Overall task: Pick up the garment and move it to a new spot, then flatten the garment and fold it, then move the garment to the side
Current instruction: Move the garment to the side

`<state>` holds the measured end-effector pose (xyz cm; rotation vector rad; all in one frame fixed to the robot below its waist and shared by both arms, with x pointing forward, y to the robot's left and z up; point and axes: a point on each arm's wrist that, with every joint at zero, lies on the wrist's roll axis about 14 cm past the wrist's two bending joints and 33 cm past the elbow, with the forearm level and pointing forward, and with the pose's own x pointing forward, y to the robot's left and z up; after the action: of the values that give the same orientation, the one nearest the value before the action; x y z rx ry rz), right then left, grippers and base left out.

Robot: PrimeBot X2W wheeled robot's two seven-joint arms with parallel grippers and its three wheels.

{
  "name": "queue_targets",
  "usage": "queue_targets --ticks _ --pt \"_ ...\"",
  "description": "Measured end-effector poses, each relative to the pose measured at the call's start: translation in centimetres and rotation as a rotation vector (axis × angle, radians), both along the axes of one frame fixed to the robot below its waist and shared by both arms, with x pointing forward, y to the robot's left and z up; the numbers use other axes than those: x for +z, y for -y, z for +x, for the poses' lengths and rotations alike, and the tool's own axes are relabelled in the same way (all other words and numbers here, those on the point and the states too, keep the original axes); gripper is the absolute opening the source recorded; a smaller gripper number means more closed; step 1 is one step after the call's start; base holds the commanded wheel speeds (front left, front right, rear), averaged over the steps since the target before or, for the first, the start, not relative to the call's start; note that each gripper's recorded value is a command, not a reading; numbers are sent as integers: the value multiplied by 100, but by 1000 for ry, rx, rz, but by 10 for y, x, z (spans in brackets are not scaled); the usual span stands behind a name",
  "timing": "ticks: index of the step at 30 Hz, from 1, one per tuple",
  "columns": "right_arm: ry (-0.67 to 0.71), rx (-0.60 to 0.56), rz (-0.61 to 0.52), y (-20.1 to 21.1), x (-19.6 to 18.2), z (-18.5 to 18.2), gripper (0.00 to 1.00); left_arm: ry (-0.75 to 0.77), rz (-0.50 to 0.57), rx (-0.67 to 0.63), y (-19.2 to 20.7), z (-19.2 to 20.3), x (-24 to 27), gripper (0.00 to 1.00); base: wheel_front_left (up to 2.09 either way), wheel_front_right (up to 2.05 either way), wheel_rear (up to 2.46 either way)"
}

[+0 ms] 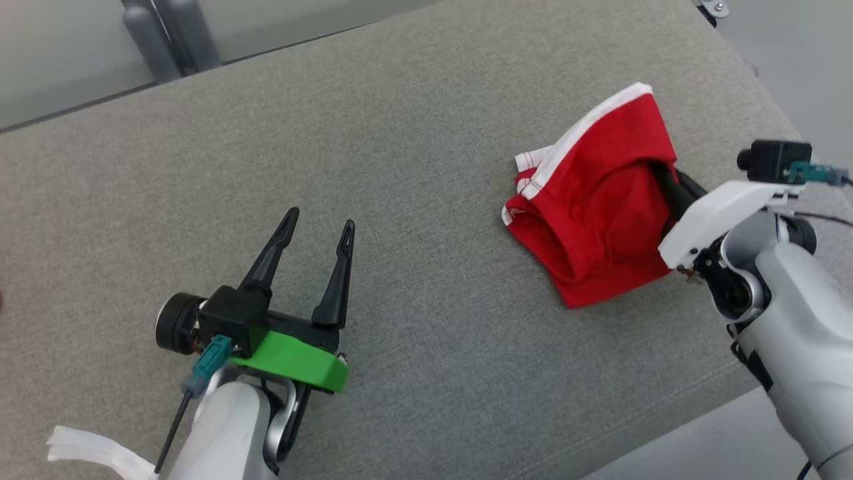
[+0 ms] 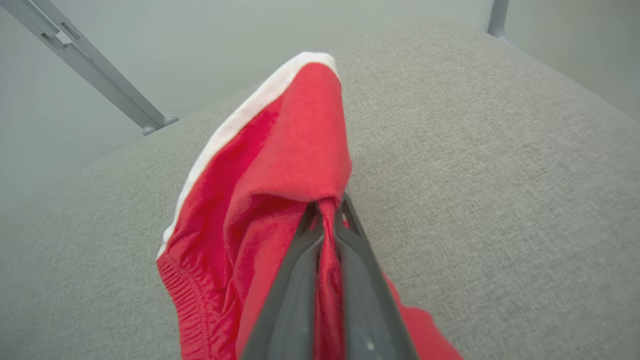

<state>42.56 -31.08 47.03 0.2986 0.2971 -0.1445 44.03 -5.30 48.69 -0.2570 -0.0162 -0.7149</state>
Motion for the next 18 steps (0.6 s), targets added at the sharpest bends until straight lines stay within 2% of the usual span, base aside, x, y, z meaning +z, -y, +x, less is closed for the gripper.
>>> queue_targets --ticks 4,8,18 --pt "-13 53 -98 13 15 30 0 -5 23 -13 -1 11 -14 100 0 0 0" --pt "-63 78 -157 25 8 51 0 -27 28 -9 -4 25 -30 100 0 0 0" --pt "-172 -27 -257 89 -24 80 0 -110 58 35 -27 45 -81 100 0 0 0"
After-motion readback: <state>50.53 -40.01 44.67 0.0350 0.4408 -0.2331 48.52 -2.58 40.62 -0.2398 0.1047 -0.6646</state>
